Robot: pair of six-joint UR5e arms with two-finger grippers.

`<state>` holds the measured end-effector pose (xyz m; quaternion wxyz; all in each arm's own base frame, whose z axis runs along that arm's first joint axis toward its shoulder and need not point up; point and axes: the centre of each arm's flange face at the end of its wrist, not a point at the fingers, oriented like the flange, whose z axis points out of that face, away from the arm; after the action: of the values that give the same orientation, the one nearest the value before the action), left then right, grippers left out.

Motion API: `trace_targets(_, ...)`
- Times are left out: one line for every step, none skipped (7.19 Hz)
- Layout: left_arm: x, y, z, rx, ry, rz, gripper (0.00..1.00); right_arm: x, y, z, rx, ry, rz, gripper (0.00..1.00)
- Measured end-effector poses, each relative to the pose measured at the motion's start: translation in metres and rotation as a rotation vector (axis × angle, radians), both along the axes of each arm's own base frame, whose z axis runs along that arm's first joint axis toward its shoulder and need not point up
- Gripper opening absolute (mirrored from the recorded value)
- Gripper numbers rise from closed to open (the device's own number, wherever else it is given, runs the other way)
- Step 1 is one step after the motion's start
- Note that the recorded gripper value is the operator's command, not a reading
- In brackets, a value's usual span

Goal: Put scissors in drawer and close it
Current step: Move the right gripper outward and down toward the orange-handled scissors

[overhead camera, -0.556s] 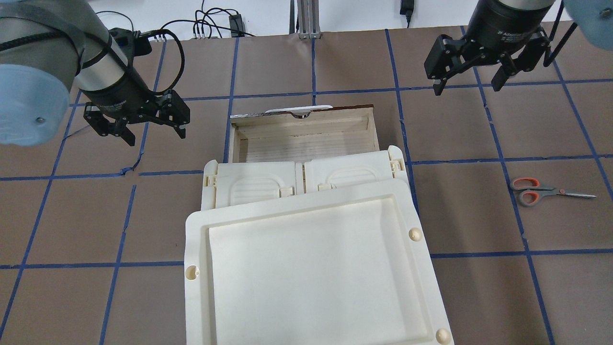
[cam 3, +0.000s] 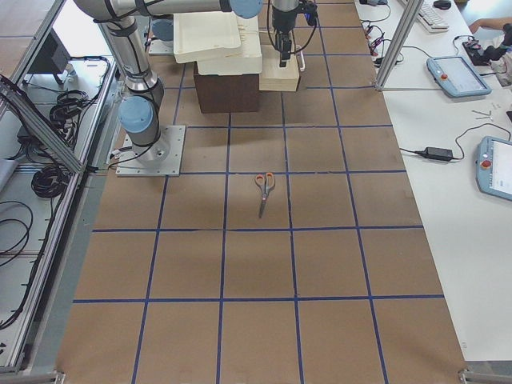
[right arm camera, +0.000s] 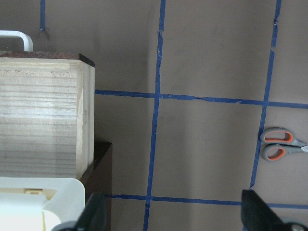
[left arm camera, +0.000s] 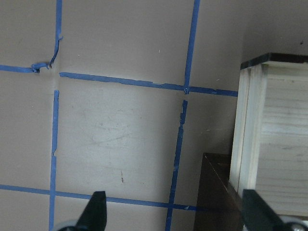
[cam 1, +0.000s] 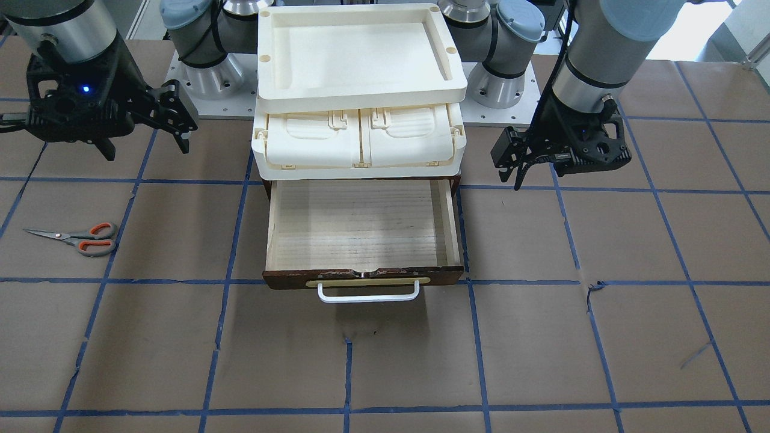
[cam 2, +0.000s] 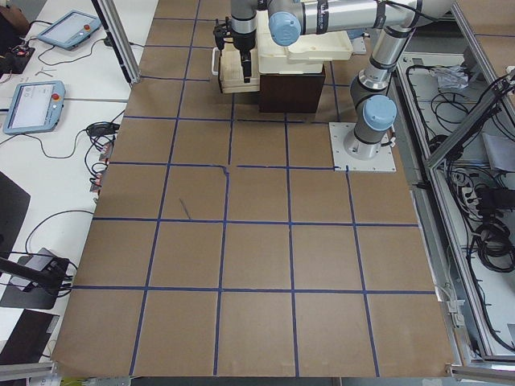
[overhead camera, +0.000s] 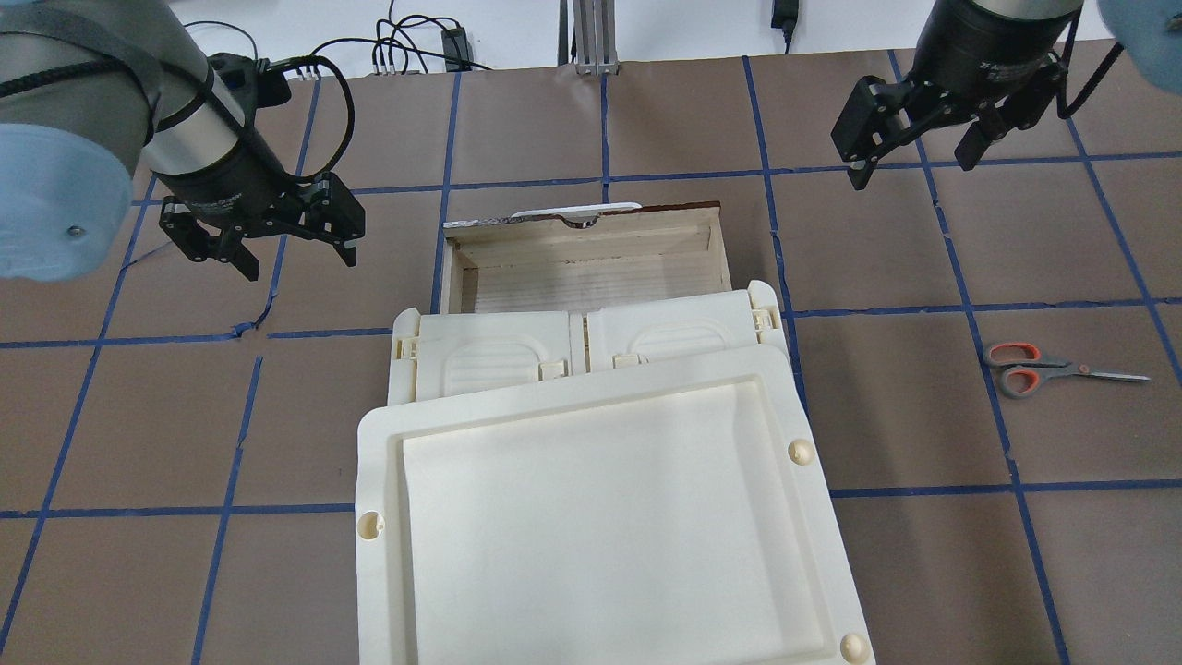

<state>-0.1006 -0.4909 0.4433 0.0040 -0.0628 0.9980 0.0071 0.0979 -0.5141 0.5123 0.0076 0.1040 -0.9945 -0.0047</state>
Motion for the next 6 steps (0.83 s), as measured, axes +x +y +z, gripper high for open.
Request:
trace_targets(0.0, 0.0, 0.0, 0.0, 0.0, 0.0, 1.0, -0.032, -0.006, -0.01, 0.021, -0.005, 0.05, 0.99)
trace_targets(0.0, 0.0, 0.0, 0.0, 0.0, 0.001, 1.0, -0.068, -0.012, -0.028, 0.047, -0.015, 0.108, 0.99)
trace_targets(0.0, 0.0, 0.0, -0.001, 0.0, 0.0, 1.0, -0.103, -0.018, -0.045, 0.061, -0.026, 0.194, 0.99)
trace_targets(0.0, 0.0, 0.0, -0.001, 0.0, 0.0, 1.0, -0.138, -0.022, -0.06, 0.068, -0.037, 0.285, 0.99)
trace_targets(0.0, 0.0, 0.0, -0.001, 0.0, -0.001, 1.0, -0.17, -0.026, -0.077, 0.068, -0.047, 0.386, 0.99)
trace_targets(0.0, 0.0, 0.0, -0.001, 0.0, 0.0, 1.0, -0.2, -0.031, -0.096, 0.064, -0.053, 0.488, 0.98)
